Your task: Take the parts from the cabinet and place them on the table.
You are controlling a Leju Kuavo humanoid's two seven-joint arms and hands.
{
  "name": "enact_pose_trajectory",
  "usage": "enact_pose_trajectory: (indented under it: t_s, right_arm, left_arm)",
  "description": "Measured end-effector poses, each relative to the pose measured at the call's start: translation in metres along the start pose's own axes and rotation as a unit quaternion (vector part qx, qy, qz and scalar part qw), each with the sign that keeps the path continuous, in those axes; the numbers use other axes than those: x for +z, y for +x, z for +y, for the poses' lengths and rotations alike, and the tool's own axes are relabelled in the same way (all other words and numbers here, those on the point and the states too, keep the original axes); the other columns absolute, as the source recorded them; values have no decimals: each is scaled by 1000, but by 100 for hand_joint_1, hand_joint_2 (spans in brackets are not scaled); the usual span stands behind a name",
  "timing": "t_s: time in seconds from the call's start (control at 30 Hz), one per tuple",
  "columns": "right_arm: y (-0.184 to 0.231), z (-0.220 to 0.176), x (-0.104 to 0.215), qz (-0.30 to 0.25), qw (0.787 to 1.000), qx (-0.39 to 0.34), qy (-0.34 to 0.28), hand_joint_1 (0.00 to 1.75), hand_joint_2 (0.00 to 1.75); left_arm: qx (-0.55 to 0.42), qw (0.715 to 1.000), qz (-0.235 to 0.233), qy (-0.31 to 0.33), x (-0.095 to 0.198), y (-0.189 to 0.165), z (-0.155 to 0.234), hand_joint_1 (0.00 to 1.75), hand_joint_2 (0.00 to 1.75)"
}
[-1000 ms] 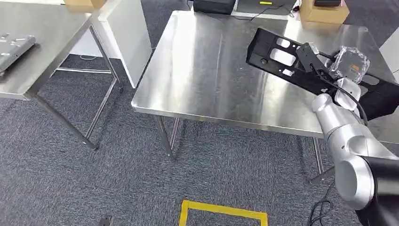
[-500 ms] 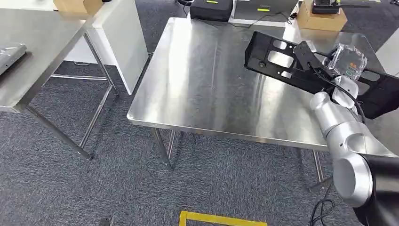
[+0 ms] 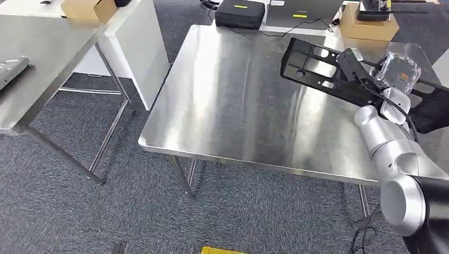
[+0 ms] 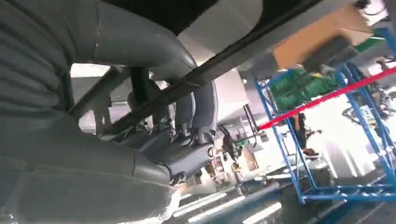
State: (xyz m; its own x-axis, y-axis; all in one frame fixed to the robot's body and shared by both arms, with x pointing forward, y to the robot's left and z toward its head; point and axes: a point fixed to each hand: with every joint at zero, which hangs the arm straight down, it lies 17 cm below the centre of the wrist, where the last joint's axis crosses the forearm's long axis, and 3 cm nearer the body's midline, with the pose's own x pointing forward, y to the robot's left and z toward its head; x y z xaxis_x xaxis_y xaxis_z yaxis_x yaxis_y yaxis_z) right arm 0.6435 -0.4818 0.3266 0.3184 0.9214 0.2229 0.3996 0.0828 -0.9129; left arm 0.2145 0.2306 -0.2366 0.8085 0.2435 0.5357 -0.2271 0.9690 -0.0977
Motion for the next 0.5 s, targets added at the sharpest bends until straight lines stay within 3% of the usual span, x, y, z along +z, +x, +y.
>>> enact_pose_trajectory:
  t_s: [0.5]
  right_arm:
    - [1,1,1,0,1000,0,1,175,175]
  left_arm:
    - [0,1000,-2,-1,0,1,-1,0,175]
